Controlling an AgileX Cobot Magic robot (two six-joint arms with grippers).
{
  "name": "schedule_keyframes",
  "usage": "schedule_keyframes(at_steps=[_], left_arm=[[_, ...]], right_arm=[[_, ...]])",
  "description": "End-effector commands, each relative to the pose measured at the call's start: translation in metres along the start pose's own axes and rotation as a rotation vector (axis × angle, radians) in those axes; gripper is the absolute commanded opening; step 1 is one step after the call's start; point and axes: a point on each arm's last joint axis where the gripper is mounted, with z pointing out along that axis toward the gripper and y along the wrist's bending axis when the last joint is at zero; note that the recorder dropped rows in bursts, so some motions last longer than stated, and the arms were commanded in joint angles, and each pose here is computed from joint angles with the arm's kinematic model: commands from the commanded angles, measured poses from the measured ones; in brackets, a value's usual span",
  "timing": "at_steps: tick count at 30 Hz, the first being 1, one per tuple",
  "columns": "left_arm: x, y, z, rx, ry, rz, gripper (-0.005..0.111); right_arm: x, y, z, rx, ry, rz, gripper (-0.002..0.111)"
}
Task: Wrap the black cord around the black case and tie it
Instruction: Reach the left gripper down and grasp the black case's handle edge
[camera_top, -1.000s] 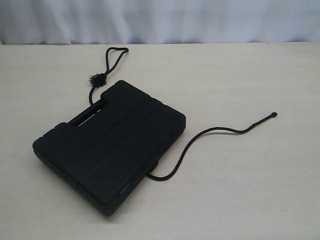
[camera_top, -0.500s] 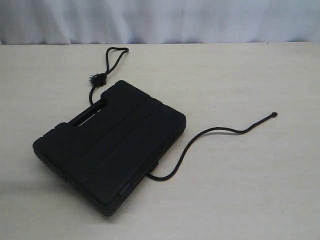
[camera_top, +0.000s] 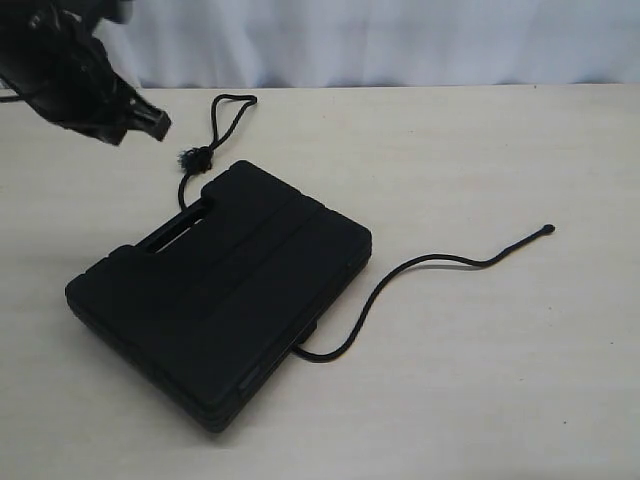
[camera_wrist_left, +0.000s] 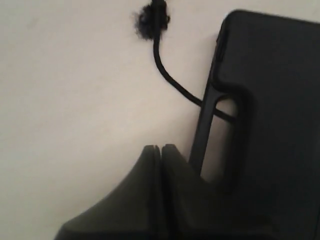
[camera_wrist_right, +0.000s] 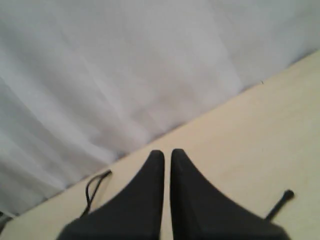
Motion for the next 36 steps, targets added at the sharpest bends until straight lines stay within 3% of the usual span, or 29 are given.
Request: schedule_keyframes(at_steps=[1,6,10,14,19,21,32,34,36], left_arm=[[-0.001,-0.006,0.033,0.024,0.077,0.06,0.009],[0.001,-0.009,0.057,0.031,0.117,0.073,0.038],[0.0,-0.012,0.07,0.053,0.105,0.051,0.049],[-0.002,-0.015,0.082,0.072,0.083,0.029,0.049],[0.005,-0.019,0.107,0.083,0.153,0.028,0.049],[0.008,-0.02,0.113,0.09,0.172,0.045,0.049],[0.014,-0.025,0.133,0.127,0.212,0.063,0.048],[0.014,-0.025,0.133,0.126,0.212,0.064,0.041],[0.014,-0.025,0.133,0.128,0.215,0.052,0.025]], right_arm=[[-0.001,0.008,0.028,0.072,0.213,-0.058,0.004],[0.008,0.033,0.055,-0.012,0.388,-0.227,0.004],[0.026,0.055,0.068,-0.111,0.499,-0.356,0.006],[0.043,0.066,0.075,-0.157,0.583,-0.414,0.022],[0.057,0.067,0.081,-0.156,0.647,-0.432,0.045],[0.058,0.066,0.082,-0.154,0.654,-0.441,0.049],[0.058,0.066,0.082,-0.158,0.655,-0.455,0.051],[0.058,0.066,0.082,-0.158,0.655,-0.455,0.051],[0.058,0.066,0.082,-0.158,0.655,-0.455,0.051]])
